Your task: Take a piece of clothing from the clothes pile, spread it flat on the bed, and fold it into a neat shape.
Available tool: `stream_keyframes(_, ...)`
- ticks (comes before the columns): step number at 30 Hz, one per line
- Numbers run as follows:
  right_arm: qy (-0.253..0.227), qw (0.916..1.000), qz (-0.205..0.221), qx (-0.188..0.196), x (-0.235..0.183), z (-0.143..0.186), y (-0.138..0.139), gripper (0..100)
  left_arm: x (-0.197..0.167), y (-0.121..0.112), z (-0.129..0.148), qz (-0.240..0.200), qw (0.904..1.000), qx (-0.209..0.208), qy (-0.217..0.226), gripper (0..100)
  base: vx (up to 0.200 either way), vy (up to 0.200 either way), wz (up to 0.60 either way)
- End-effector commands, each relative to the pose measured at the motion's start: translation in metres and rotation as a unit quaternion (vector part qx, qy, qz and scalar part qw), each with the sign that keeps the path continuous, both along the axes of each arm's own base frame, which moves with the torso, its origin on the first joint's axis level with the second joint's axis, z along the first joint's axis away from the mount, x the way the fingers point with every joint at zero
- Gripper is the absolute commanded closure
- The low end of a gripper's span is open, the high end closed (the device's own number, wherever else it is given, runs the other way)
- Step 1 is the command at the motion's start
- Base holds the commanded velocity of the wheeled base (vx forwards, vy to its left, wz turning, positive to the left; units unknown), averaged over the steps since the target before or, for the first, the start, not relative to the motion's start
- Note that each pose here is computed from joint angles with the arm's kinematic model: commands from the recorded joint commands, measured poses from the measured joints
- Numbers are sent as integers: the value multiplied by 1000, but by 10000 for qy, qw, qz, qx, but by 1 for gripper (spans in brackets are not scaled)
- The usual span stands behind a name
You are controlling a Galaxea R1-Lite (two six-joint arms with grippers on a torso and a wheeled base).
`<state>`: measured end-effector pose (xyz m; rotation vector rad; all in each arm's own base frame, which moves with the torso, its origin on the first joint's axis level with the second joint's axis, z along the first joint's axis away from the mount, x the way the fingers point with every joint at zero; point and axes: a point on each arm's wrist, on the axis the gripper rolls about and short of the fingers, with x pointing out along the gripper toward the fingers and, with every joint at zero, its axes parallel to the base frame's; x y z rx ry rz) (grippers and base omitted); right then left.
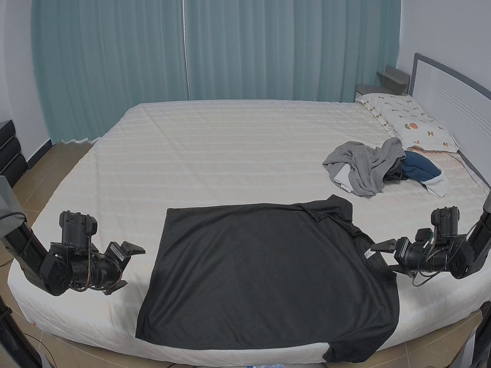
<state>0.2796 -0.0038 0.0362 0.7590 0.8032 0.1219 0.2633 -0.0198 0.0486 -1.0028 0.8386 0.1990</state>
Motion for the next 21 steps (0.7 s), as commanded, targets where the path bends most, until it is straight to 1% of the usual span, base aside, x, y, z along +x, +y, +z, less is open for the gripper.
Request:
stream_keyframes(1, -17, 10000, 17, 0, 0, 1, 1, 0, -1, 0, -1, -11, 10000, 7, 11, 0, 200, 0, 0)
stream_keyframes(2, -40, 10000, 17, -1, -1, 2, 1, 0, -1, 0, -1, -6, 10000, 2, 20, 0, 200, 0, 0)
stream_keyframes(6, -98, 9999, 52, -3, -1, 6, 3, 0, -1, -1, -1, -14, 10000, 2, 20, 0, 0, 0, 0)
stream_keyframes(8, -184, 9996, 203, -51, 0, 10, 16, 0, -1, -1, -2, -14, 10000, 3, 35, 0, 0, 0, 0)
stream_keyframes(12, -321, 9990, 234, -183, 11, 13, 29, 0, -1, -2, -3, -39, 10000, -1, 60, 0, 0, 0, 0)
stream_keyframes(16, -507, 9981, 271, -223, 40, 14, 53, 0, -2, -8, -7, -133, 9998, 0, 138, 0, 0, 0, 0)
stream_keyframes(19, -656, 9971, 204, -341, 60, 12, 64, 0, -2, -9, -9, -185, 9997, -46, 182, 0, 0, 0, 0)
stream_keyframes(20, -656, 9971, 204, -341, 60, 12, 64, 0, -2, -9, -9, -185, 9997, -46, 182, 0, 0, 0, 0)
stream_keyframes(21, -690, 9967, 215, -375, 76, 5, 73, 0, -1, -9, -10, -243, 9994, -116, 212, 0, 0, 0, 0)
